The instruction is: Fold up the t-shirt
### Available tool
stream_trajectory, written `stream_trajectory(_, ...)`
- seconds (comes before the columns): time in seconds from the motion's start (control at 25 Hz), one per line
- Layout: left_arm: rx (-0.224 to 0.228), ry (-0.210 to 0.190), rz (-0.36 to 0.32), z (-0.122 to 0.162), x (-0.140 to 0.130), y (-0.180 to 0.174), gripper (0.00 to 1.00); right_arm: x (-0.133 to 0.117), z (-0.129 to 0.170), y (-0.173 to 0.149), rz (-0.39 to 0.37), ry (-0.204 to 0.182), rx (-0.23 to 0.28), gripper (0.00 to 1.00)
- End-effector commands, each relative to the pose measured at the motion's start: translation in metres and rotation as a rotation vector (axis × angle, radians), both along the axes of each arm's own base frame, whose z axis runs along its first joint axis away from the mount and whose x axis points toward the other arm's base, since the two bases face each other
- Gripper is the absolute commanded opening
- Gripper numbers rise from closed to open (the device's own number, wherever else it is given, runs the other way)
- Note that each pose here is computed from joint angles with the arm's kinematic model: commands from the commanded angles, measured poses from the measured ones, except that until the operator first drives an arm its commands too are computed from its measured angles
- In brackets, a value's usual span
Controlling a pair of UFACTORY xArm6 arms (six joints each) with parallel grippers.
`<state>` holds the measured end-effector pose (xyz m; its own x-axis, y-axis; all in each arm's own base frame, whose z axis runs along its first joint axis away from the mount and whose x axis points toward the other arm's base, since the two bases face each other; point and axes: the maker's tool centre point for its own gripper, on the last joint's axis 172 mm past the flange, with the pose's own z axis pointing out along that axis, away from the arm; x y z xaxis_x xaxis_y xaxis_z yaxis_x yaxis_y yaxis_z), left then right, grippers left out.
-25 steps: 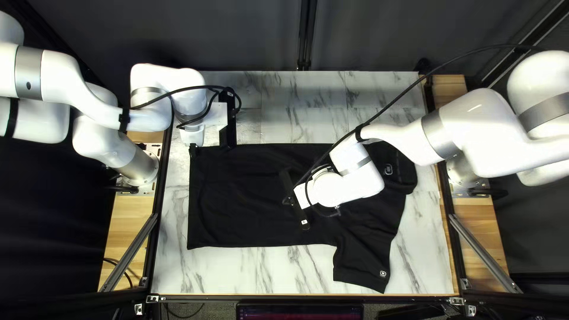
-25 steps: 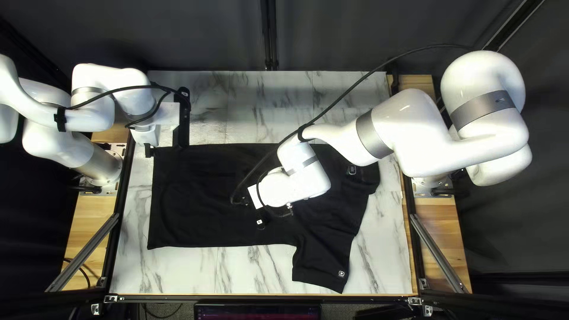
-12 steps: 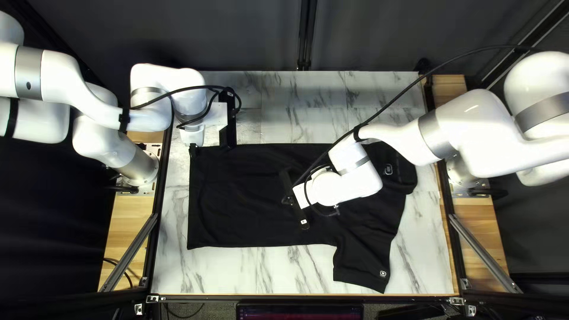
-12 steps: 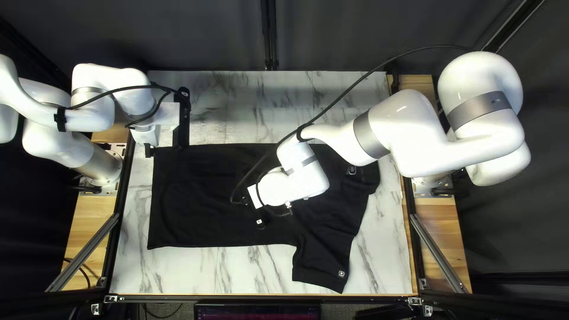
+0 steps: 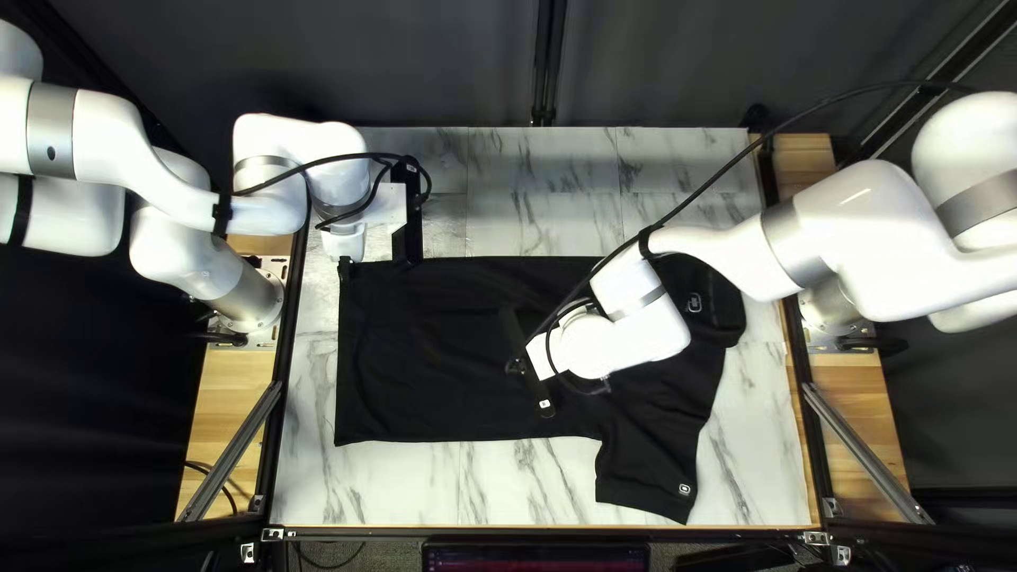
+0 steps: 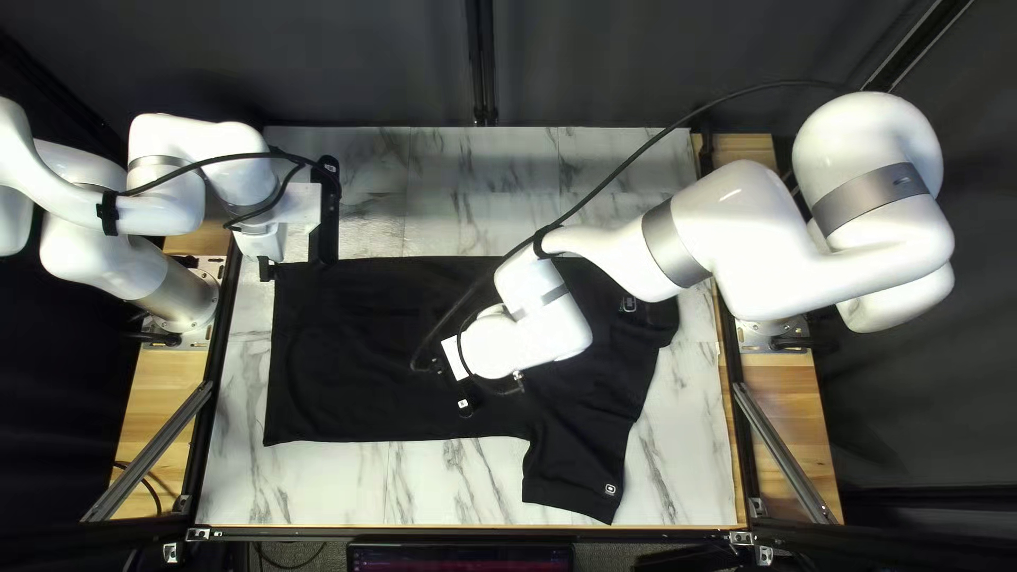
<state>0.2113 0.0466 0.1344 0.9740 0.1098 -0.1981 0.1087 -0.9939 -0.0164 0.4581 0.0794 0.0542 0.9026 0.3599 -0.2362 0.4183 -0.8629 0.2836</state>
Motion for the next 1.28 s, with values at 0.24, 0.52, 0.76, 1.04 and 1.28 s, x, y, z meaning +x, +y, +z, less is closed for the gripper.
stream_trajectory(0.24,0.0,0.0,0.0,0.0,0.0,0.0,1.0,-0.016,0.012,0.007,-0.019,-0.005,-0.019,0.0)
stream_trajectory(0.52,0.0,0.0,0.0,0.0,0.0,0.0,1.0,-0.009,-0.005,0.008,-0.008,-0.001,-0.002,0.01)
stream_trajectory(0.76,0.0,0.0,0.0,0.0,0.0,0.0,1.0,-0.005,-0.011,0.008,0.012,0.01,0.021,1.0)
stream_trajectory(1.04,0.0,0.0,0.0,0.0,0.0,0.0,1.0,-0.001,0.006,-0.008,0.002,-0.002,0.01,1.0)
stream_trajectory(1.28,0.0,0.0,0.0,0.0,0.0,0.0,1.0,-0.018,0.061,-0.07,-0.012,-0.067,0.057,1.0)
